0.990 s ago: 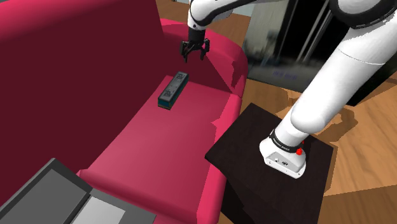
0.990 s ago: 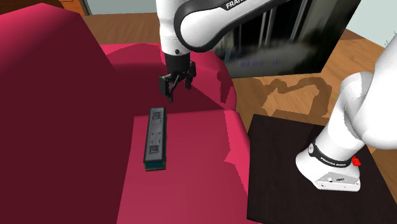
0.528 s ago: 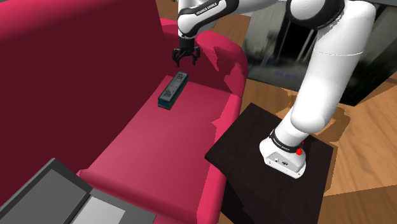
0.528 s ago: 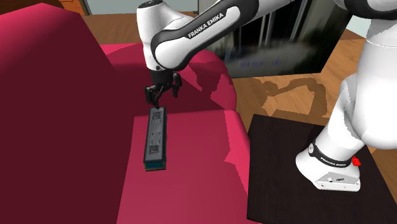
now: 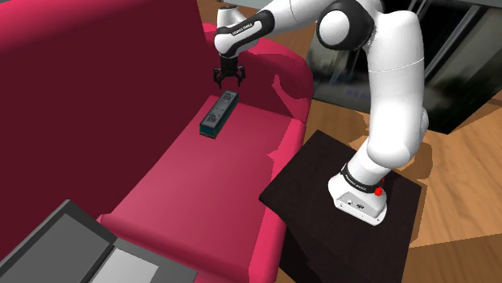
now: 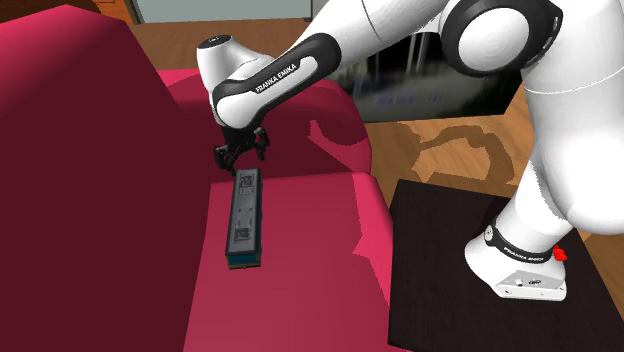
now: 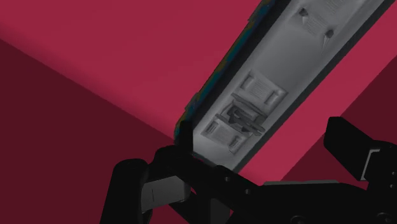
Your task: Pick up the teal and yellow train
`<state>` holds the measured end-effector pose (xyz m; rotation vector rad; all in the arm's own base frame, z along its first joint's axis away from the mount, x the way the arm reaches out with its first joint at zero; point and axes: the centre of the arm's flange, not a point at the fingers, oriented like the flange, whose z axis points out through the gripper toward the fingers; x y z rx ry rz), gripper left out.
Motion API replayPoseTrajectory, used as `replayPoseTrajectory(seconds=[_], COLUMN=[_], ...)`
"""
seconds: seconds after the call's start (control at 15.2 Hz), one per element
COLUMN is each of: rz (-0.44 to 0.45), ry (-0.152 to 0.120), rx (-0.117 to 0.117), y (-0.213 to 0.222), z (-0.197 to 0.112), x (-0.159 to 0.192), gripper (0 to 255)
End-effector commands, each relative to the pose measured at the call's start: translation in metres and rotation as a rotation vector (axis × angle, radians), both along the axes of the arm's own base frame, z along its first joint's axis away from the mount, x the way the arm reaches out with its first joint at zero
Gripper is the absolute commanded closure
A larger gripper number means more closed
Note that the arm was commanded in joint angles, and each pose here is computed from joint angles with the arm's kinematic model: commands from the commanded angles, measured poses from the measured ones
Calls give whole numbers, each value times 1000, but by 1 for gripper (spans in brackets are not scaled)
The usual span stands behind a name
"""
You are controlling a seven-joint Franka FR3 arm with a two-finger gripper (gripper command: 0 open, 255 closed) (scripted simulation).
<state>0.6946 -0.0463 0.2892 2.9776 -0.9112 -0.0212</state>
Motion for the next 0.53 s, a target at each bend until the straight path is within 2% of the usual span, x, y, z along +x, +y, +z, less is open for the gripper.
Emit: replayPoseTrajectory(seconds=[0.0, 0.46], rz=[-20, -20], ry=[4, 4], rx=[-5, -5], y=[-5, -5], z=[-14, -51], x=[17, 17], gripper=[0, 0])
